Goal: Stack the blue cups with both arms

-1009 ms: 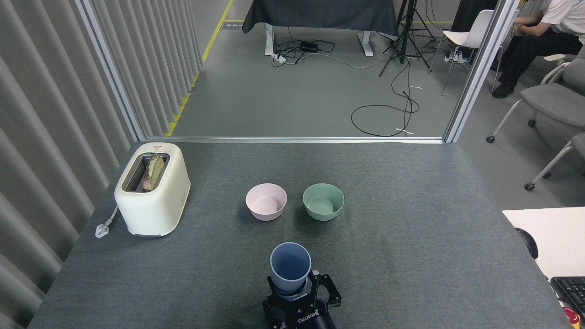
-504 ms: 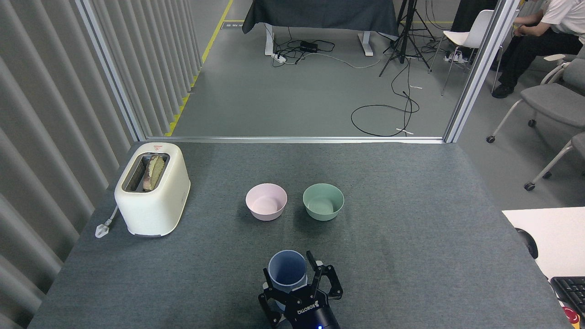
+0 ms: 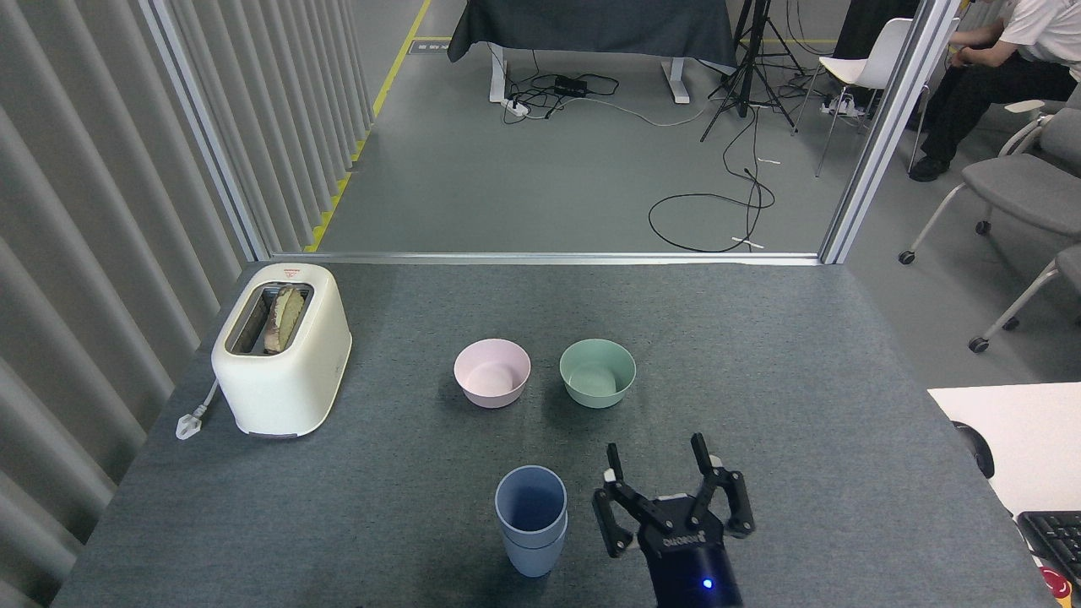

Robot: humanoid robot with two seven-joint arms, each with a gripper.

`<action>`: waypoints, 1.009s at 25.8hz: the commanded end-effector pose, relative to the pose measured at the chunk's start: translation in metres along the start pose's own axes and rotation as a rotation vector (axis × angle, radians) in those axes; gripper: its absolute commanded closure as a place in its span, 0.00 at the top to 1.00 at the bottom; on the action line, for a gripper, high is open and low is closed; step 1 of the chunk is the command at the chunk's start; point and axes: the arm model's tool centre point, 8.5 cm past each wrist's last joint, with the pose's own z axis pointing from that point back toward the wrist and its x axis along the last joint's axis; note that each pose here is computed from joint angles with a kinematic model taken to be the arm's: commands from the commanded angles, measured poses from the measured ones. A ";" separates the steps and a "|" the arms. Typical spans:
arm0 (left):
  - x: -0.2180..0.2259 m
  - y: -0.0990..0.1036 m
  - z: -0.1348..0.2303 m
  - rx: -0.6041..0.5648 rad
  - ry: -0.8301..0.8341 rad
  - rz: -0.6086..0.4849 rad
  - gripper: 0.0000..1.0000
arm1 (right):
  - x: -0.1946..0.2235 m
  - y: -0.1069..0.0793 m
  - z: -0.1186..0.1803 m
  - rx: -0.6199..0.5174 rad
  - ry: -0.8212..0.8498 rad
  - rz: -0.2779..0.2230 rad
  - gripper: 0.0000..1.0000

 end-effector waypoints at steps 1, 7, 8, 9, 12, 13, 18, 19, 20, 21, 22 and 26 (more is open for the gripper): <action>0.000 0.003 -0.005 0.012 -0.004 0.001 1.00 | -0.048 0.024 0.048 0.033 0.013 0.035 1.00; 0.002 0.006 -0.010 0.024 -0.005 0.003 1.00 | -0.057 0.054 0.110 0.145 0.046 0.004 1.00; 0.001 0.007 -0.011 0.025 -0.005 0.002 1.00 | -0.056 0.057 0.117 0.149 0.048 0.001 1.00; 0.001 0.007 -0.011 0.025 -0.007 0.002 1.00 | -0.055 0.061 0.123 0.153 0.053 -0.004 1.00; 0.002 0.007 -0.011 0.027 -0.008 0.003 1.00 | -0.053 0.067 0.136 0.156 0.066 -0.023 1.00; 0.001 0.007 -0.011 0.027 -0.011 0.003 1.00 | -0.052 0.068 0.140 0.155 0.072 -0.036 1.00; 0.009 0.008 -0.009 0.042 -0.084 0.035 1.00 | -0.063 0.069 0.152 0.139 0.143 -0.124 1.00; 0.009 0.007 -0.008 0.045 -0.087 0.036 1.00 | -0.068 0.069 0.154 0.140 0.160 -0.130 1.00; 0.009 0.007 -0.008 0.049 -0.086 0.043 1.00 | -0.071 0.069 0.155 0.139 0.164 -0.133 1.00; 0.009 0.007 -0.008 0.051 -0.085 0.047 1.00 | -0.074 0.069 0.156 0.143 0.165 -0.134 1.00; 0.009 0.008 -0.008 0.052 -0.084 0.052 1.00 | -0.078 0.070 0.160 0.148 0.171 -0.133 1.00; 0.009 0.007 -0.008 0.051 -0.089 0.055 1.00 | -0.083 0.071 0.167 0.163 0.176 -0.130 1.00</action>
